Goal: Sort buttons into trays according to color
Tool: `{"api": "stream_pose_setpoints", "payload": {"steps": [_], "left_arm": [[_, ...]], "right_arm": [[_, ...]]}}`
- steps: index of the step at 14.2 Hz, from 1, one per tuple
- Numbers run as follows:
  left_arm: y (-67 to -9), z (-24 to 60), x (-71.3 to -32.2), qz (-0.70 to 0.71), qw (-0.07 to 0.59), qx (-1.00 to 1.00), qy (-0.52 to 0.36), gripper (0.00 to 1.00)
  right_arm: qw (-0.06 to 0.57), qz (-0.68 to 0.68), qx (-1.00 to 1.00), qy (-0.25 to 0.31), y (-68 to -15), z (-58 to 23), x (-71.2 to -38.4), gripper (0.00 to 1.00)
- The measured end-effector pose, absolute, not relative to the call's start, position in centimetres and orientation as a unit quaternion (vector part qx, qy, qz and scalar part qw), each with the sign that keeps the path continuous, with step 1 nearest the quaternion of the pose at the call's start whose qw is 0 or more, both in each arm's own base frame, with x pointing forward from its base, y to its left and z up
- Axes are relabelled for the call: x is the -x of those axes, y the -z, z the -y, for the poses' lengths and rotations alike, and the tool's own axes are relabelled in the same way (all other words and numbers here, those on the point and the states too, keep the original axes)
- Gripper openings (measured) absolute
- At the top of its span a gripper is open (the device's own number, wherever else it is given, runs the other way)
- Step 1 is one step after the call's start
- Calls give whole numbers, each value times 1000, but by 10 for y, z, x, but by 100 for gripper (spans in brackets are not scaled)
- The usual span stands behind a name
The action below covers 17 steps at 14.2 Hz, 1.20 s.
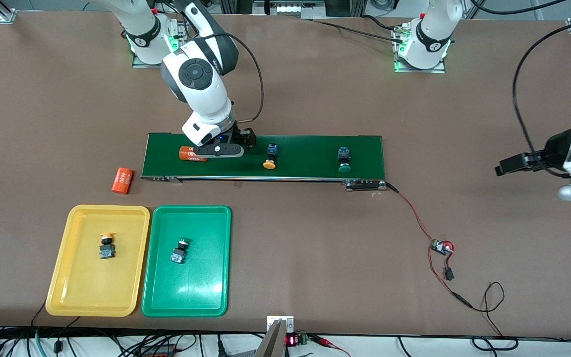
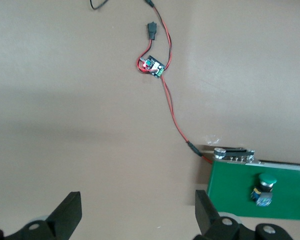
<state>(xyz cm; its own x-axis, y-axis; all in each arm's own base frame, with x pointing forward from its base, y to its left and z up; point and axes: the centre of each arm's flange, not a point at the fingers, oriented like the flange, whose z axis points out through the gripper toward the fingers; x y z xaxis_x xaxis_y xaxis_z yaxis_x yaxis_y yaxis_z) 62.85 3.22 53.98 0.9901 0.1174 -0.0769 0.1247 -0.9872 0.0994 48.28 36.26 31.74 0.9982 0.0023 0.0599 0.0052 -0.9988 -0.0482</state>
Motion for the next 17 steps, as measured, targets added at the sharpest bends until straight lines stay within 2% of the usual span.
{"api": "stream_pose_setpoints", "payload": {"steps": [8,17], "left_arm": [[-607,-19,-605,-34,25,-999,6,100],[-600,-23,-600,-29,24,-999,25,100]], "right_arm": [[28,1,999,33,-320,-366,-487,100],[35,-48,998,35,-320,-381,-492,100]]}}
